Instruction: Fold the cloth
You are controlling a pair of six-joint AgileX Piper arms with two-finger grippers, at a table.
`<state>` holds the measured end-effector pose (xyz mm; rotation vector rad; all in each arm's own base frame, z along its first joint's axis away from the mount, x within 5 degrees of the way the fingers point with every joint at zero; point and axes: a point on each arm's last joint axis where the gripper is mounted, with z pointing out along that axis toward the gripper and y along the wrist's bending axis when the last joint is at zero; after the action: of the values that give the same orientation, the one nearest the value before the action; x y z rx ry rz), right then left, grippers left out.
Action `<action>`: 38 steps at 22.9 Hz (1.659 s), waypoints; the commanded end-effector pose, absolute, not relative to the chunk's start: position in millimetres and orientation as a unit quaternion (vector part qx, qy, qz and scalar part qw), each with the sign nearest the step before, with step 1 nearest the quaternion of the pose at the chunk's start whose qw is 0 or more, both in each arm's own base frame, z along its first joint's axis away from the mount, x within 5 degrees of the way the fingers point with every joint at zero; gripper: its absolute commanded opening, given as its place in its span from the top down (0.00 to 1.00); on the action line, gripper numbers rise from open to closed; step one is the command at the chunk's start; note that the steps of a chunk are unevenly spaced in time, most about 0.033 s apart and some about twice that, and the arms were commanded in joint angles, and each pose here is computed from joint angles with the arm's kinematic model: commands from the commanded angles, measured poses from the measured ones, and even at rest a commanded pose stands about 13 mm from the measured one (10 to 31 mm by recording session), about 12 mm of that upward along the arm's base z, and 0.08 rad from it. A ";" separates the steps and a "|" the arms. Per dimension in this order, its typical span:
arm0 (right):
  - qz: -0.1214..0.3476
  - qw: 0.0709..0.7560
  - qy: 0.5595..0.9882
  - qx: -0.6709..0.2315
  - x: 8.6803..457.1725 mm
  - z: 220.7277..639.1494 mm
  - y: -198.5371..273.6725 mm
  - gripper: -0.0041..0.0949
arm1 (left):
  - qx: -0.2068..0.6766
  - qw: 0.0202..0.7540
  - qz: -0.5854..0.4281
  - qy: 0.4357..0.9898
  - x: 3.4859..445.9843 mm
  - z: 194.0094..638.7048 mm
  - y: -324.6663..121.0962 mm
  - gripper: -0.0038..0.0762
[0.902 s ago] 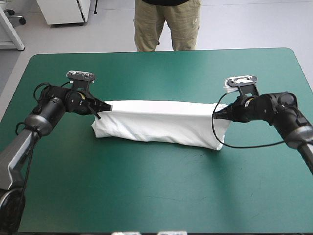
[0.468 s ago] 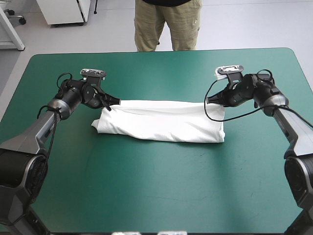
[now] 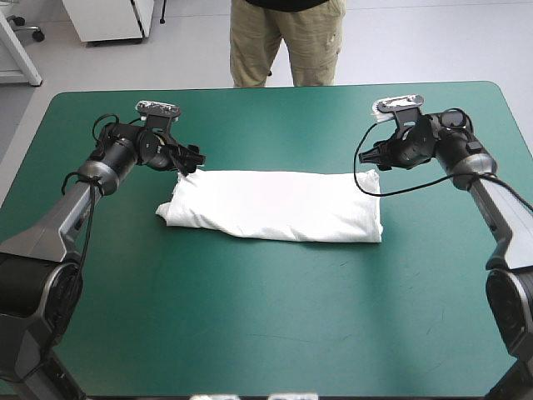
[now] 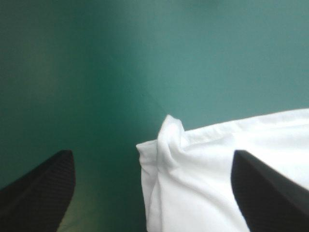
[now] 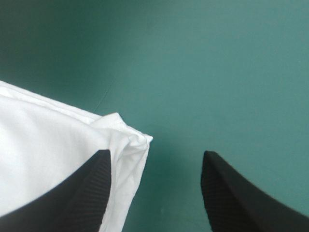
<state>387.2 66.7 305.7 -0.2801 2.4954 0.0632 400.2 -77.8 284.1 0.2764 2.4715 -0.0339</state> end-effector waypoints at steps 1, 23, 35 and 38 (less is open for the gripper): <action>0.021 0.379 0.920 -0.099 363.1 363.5 59.1 0.41 | 0.119 0.361 -0.032 0.924 393.1 329.0 -83.1 0.10; 0.065 0.412 0.909 -0.024 281.4 333.6 25.1 0.97 | 0.259 0.217 -0.217 0.916 374.6 229.3 -227.3 0.96; 0.163 0.342 0.925 -0.023 314.1 288.0 44.5 0.05 | 0.266 0.197 -0.220 0.918 373.1 222.2 -228.2 0.96; 0.163 0.332 0.929 -0.019 326.3 270.8 45.2 0.19 | 0.268 0.197 -0.219 0.917 373.1 222.2 -228.2 0.96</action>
<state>317.1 47.3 259.1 -0.0686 2.5164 0.4302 376.1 -225.6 206.9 0.7494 2.6021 -0.5866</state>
